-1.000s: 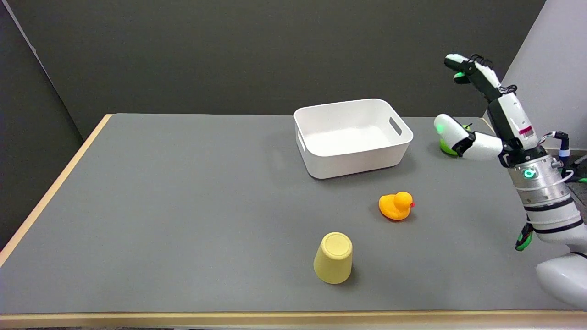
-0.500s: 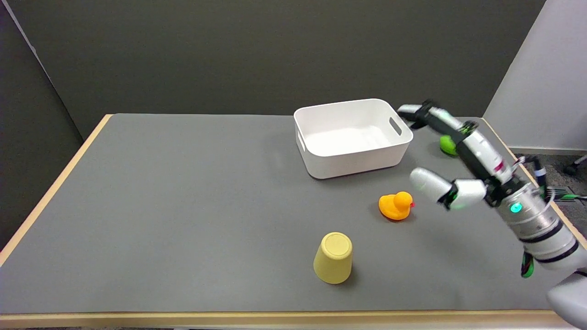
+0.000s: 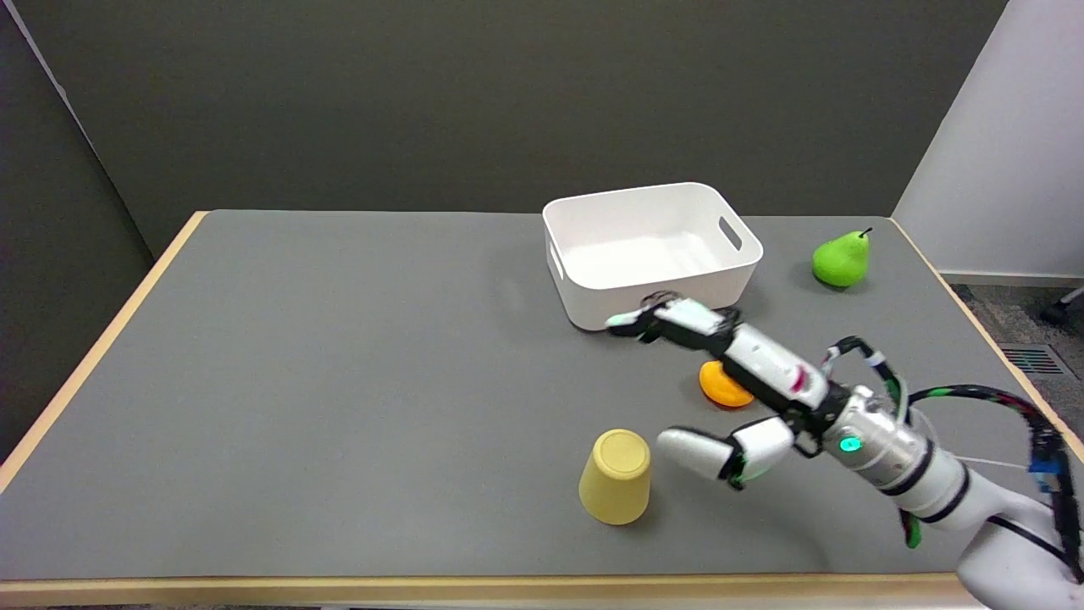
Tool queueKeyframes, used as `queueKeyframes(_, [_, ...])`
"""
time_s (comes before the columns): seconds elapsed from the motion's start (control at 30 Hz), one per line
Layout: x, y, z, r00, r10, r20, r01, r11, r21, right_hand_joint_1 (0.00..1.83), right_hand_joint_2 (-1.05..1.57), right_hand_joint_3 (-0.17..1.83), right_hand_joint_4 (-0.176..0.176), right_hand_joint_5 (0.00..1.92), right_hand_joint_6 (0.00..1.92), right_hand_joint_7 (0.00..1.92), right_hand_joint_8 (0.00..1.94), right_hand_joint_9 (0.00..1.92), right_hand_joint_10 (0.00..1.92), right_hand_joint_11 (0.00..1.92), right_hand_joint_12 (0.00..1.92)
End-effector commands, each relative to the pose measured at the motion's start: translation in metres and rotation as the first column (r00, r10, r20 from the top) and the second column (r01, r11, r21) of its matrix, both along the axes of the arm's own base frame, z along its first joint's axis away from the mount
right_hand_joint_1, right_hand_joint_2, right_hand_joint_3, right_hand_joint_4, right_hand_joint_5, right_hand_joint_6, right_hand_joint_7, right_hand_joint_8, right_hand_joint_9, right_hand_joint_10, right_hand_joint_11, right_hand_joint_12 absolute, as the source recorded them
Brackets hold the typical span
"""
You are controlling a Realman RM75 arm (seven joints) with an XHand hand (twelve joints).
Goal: Pick up the yellow cup.
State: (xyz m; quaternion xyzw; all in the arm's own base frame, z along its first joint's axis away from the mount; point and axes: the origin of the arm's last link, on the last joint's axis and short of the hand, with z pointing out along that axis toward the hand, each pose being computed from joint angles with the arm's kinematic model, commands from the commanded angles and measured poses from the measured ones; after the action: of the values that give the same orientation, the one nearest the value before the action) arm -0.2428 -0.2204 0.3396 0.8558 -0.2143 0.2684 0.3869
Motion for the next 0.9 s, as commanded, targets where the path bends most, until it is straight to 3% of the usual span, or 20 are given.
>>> queueKeyframes(0.03, [-0.024, -0.020, -0.052, 0.985, -0.076, -0.152, 0.095, 0.988, 0.120, 0.57, 0.62, 0.84, -0.076, 0.26, 0.49, 0.32, 0.41, 0.14, 0.84, 0.09, 1.33])
queueKeyframes(0.9, [-0.070, -0.016, -0.027, 0.936, -0.228, -0.269, 0.241, 0.970, 0.018, 0.62, 0.58, 0.89, -0.078, 0.24, 0.48, 0.24, 0.39, 0.08, 0.76, 0.04, 1.30])
